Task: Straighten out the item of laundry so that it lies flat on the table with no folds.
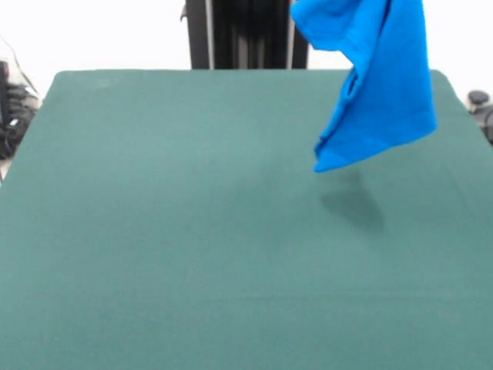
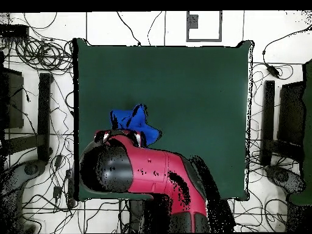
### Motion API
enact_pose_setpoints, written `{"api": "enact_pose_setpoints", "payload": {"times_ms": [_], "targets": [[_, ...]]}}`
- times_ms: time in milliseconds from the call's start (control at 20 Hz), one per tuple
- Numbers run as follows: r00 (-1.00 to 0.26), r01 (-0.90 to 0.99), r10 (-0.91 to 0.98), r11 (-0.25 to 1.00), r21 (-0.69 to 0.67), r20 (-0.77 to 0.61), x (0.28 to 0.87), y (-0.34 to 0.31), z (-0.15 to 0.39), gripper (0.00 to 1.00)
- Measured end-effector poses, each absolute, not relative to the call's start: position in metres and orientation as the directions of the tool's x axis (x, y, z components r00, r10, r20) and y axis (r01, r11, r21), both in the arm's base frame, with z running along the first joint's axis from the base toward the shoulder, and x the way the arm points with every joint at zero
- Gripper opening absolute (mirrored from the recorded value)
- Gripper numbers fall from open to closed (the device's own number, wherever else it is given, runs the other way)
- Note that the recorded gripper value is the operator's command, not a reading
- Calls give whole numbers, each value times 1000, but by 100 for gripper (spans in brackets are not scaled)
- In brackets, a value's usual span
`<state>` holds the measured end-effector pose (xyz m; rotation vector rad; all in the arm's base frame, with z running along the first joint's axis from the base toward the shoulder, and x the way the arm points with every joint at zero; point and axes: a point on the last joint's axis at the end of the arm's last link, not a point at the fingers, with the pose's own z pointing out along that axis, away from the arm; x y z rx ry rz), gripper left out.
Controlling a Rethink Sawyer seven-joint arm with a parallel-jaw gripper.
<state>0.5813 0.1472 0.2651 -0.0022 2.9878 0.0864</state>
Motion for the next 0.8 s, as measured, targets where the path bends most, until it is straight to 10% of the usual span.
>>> {"api": "enact_pose_setpoints", "payload": {"times_ms": [800], "targets": [[-997,39,44,997,71,-67,590,114,357,0]]}}
